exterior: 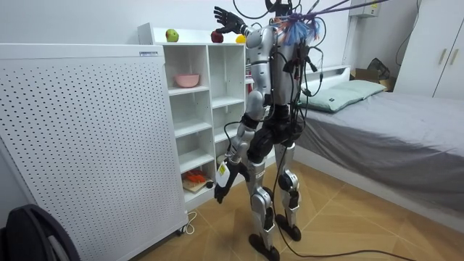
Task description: Arrange fruit in the closet
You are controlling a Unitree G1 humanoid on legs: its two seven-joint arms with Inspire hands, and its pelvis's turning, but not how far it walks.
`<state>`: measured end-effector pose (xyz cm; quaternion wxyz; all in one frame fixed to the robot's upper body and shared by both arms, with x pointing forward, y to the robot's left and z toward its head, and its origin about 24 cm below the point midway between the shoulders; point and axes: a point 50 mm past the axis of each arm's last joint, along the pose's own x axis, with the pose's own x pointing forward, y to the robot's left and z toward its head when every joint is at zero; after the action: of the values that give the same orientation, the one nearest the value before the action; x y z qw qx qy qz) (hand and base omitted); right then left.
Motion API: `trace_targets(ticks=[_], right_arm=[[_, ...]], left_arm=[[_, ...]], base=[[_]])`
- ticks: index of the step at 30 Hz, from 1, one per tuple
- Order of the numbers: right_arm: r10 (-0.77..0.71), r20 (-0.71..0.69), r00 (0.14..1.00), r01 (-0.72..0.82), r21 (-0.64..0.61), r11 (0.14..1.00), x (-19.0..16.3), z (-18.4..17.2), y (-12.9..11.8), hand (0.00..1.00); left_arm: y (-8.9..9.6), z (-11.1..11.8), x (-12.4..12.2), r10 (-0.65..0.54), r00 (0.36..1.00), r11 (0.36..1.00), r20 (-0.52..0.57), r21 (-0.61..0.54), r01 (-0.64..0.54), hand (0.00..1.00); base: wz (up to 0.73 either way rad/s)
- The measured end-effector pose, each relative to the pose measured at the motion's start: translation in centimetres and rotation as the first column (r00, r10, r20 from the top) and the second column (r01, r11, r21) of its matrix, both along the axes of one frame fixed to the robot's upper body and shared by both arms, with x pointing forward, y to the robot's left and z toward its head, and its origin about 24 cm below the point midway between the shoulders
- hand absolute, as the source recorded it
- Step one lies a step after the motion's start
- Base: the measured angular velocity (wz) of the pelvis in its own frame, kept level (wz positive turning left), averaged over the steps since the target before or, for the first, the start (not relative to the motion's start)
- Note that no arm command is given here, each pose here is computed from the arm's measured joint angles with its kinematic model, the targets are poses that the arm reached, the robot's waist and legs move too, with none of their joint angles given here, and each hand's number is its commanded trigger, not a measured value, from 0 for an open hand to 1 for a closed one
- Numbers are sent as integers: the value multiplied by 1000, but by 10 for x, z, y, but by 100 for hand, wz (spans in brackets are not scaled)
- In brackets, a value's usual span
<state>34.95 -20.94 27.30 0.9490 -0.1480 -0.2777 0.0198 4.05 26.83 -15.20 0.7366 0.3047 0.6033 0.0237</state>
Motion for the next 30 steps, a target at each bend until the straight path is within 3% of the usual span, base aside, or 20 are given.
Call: trace_targets(ticks=[7,13,30], right_arm=[[5,-5,1000,-5,-2,1000,0,-1,1,0],[24,-115,993,-24,-1,1000,11,-22,5,0],[19,-222,975,-22,-11,1000,20,-44,3,0]], left_arm=[[0,0,-1,1,1000,1000,2,2,-1,0],[8,3,-1,-14,1000,1000,-6,22,14,0],[8,3,-2,-29,999,999,-14,43,29,0]], base=[[0],[0],[0]])
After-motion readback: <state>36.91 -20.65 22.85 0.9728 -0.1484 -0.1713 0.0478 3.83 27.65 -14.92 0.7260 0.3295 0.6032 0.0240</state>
